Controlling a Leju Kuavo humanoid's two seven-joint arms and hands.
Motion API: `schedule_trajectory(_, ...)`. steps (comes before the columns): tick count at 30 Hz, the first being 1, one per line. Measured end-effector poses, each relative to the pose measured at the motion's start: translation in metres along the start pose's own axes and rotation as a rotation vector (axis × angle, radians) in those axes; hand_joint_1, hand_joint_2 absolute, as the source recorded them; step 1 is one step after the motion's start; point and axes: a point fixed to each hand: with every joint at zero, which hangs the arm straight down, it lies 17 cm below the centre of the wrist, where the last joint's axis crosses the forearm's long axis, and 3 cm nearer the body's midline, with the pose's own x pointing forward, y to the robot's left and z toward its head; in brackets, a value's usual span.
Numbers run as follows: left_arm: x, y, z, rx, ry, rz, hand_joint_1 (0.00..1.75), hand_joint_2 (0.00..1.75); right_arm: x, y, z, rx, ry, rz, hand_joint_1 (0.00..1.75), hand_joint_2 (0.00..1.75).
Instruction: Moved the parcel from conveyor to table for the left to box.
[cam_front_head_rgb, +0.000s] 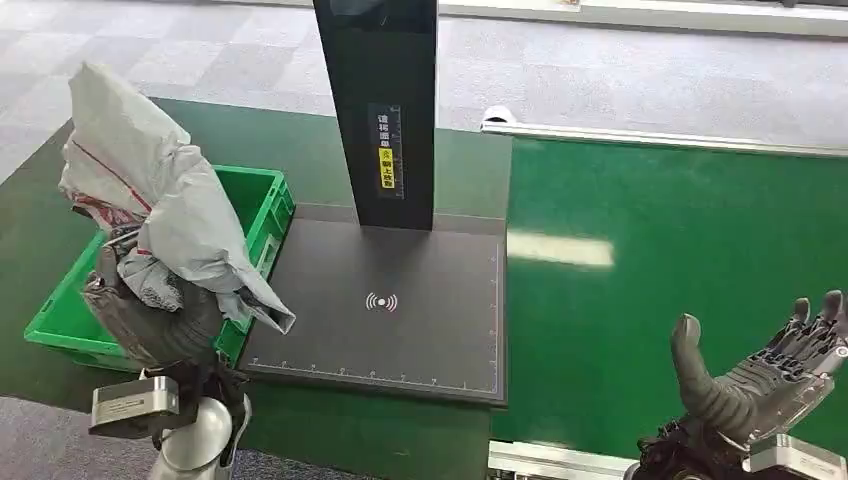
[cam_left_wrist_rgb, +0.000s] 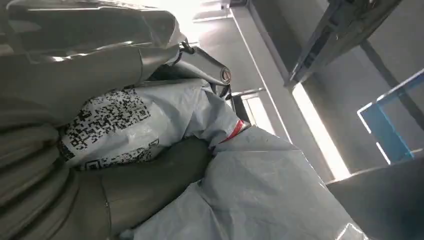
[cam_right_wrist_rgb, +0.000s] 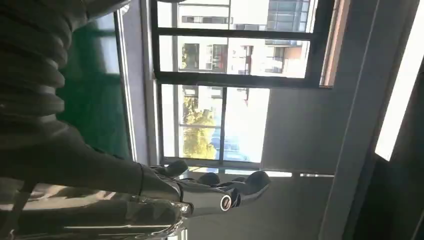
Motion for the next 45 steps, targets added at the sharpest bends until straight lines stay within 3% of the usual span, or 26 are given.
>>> schedule_trajectory(3,-0.026,-0.01,-0.006,-0.068,0.07,-0.082,1.75,1.75,0.0,0.003,0.0,0.008,0.007,-0.007,0.0,1.75)
schedule_trajectory(6,-0.081,-0.034,-0.007,-0.201,0.206,-0.138,1.75,1.75,-0.001,0.007,0.0,0.025,0.015,-0.01,0.0,1.75)
schedule_trajectory(9,-0.114,-0.041,-0.005,-0.248,0.258,-0.185,1.75,1.75,0.0,0.01,-0.002,0.03,0.014,-0.017,0.0,1.75)
schedule_trajectory(12,-0.159,-0.047,0.002,-0.311,0.378,-0.272,1.75,1.75,0.0,0.018,-0.004,0.059,0.014,-0.037,0.0,1.75)
schedule_trajectory(19,-0.245,-0.055,0.0,-0.41,0.499,-0.431,1.75,1.75,-0.004,0.042,-0.008,0.102,0.016,-0.07,0.0,1.75)
schedule_trajectory(30,-0.277,-0.055,0.019,-0.458,0.587,-0.465,1.75,1.75,-0.012,0.05,-0.006,0.117,0.034,-0.074,0.0,1.75)
schedule_trajectory(35,-0.287,-0.045,0.017,-0.442,0.6,-0.589,1.75,1.75,-0.015,0.05,-0.005,0.116,0.048,-0.069,0.0,1.75)
schedule_trajectory(38,-0.29,-0.034,0.003,-0.425,0.564,-0.727,1.75,1.75,-0.019,0.05,-0.003,0.107,0.062,-0.057,0.0,1.75)
schedule_trajectory(41,-0.289,-0.016,-0.037,-0.379,0.488,-0.821,1.75,1.75,-0.024,0.047,0.005,0.104,0.083,-0.04,0.0,1.75)
schedule_trajectory(45,-0.294,0.009,-0.067,-0.298,0.505,-0.836,1.75,1.75,-0.026,0.046,0.009,0.109,0.092,-0.032,0.0,1.75)
